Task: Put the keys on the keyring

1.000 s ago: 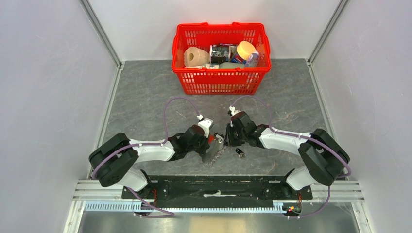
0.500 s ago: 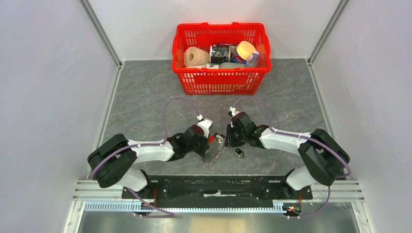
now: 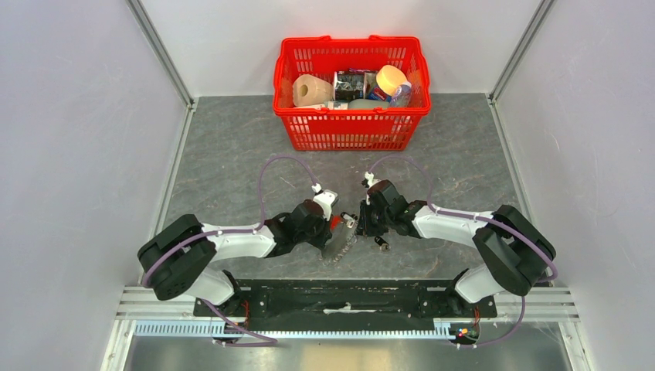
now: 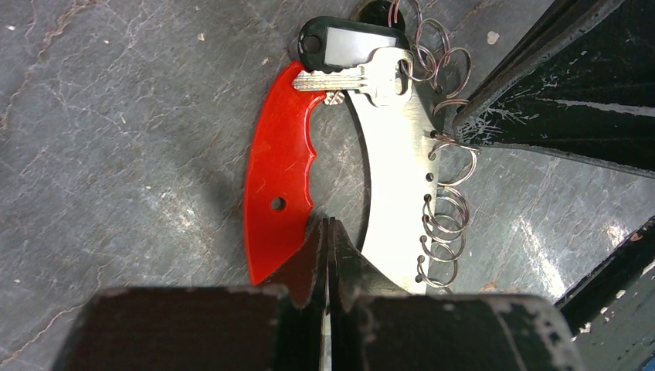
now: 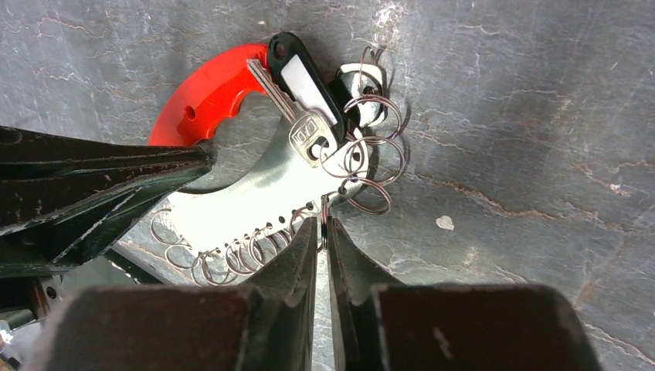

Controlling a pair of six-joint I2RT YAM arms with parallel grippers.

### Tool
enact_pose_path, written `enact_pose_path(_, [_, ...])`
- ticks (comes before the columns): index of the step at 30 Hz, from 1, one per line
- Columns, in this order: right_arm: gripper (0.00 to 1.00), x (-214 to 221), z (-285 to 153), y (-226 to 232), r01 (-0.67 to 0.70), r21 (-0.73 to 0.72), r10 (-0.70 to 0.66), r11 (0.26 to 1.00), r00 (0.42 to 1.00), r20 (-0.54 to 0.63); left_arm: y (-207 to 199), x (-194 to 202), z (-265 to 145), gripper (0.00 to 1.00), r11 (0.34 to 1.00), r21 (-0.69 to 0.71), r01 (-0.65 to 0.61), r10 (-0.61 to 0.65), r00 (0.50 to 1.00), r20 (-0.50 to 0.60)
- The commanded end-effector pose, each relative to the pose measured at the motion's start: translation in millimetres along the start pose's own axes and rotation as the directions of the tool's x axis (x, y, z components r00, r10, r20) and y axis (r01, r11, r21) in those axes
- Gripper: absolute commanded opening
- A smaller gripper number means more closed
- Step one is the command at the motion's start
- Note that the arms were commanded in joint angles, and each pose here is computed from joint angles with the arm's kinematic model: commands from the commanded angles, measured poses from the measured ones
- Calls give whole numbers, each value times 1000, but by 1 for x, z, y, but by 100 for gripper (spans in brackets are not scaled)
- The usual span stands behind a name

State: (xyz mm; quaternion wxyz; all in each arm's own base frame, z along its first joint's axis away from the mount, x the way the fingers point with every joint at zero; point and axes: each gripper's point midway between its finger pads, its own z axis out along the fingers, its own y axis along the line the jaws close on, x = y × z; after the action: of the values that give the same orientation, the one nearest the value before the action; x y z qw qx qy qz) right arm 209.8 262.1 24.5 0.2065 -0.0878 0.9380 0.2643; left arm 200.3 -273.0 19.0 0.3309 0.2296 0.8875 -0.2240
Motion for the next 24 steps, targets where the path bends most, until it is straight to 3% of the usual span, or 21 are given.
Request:
enact_pose_path(1, [13,-5,-3,5,10,-10,-10,1000,1000,25,-4,-13,-5,2,999,14,37,-38,998,51])
enact_pose_path(4, [0,-7,-6,3,21,7,-21,1000,999,35,-6,-14,-7,2,999,27,37,-39,998,57])
enact_pose_path(10, [0,-13,-11,5,49,19,-50,999,998,48,-14,-23,-18,3,996,73,42,-48,994,94])
enact_pose_path(24, [0,-37,-67,56,80,-86,-68,993,989,130,-50,-62,-82,34,962,273,17,-89,963,256])
